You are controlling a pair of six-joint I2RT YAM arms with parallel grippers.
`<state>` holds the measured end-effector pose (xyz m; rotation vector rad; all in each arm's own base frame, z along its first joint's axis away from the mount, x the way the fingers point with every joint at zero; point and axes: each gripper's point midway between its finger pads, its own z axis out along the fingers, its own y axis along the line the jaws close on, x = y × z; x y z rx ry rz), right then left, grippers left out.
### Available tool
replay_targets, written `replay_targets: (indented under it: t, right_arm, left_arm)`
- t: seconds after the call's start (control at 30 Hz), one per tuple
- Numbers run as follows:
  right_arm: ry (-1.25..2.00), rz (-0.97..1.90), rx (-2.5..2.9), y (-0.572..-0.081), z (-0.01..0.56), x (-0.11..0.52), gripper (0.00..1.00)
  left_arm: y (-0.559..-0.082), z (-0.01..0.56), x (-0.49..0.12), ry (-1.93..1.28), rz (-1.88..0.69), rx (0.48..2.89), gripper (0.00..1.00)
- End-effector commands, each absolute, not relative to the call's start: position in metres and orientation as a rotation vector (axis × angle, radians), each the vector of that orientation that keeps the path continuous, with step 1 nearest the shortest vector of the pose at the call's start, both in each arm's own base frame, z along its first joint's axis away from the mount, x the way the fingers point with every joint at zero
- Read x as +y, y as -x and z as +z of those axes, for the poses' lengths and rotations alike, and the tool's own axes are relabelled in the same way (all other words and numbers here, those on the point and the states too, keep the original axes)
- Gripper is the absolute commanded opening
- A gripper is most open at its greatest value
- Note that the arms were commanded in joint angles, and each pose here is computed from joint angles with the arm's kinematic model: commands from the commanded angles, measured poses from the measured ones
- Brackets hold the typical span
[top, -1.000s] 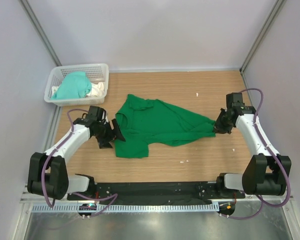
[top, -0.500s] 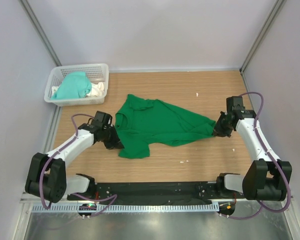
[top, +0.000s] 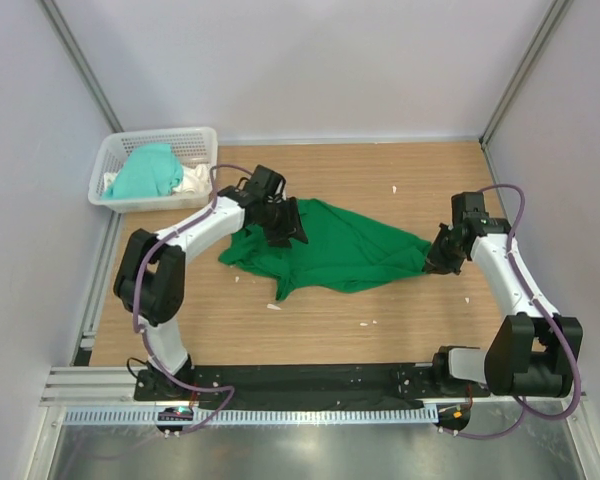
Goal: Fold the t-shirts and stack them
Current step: Flatten the tshirt out
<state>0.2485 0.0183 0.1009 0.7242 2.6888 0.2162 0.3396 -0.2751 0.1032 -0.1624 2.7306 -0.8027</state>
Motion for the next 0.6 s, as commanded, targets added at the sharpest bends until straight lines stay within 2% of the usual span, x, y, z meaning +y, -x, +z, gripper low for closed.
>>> replay_targets:
  t: [0.0, 0.1, 0.17, 0.23, 0.4, 0.57]
  right_arm:
    - [-0.692, 0.233, 2.651, -0.259, 0.117, 0.019, 0.01]
    - [-0.679, 0.219, 2.648, -0.258, 0.118, 0.017, 0.01]
    - [-0.676, 0.213, 2.651, -0.257, 0.116, 0.016, 0.01]
    - [-0.674, 0.231, 2.658, -0.256, 0.113, 0.019, 0.01]
    - [-0.671, 0.262, 2.672, -0.257, 0.109, 0.023, 0.01]
    - [-0.654, 0.264, 2.676, -0.259, 0.109, 0.024, 0.01]
  left_arm:
    - [-0.312, 0.134, -0.277, 0.002, -0.774, 2.732, 0.51]
    - [-0.302, 0.134, -0.25, -0.052, -0.637, 2.714, 0.56]
    - [-0.292, 0.139, -0.232, -0.088, -0.577, 2.691, 0.5]
    - [-0.289, 0.144, -0.221, -0.072, -0.543, 2.658, 0.37]
    - [-0.29, 0.109, -0.191, 0.083, -0.536, 2.727, 0.36]
    - [-0.304, 0.09, -0.19, 0.095, -0.569, 2.775, 0.33]
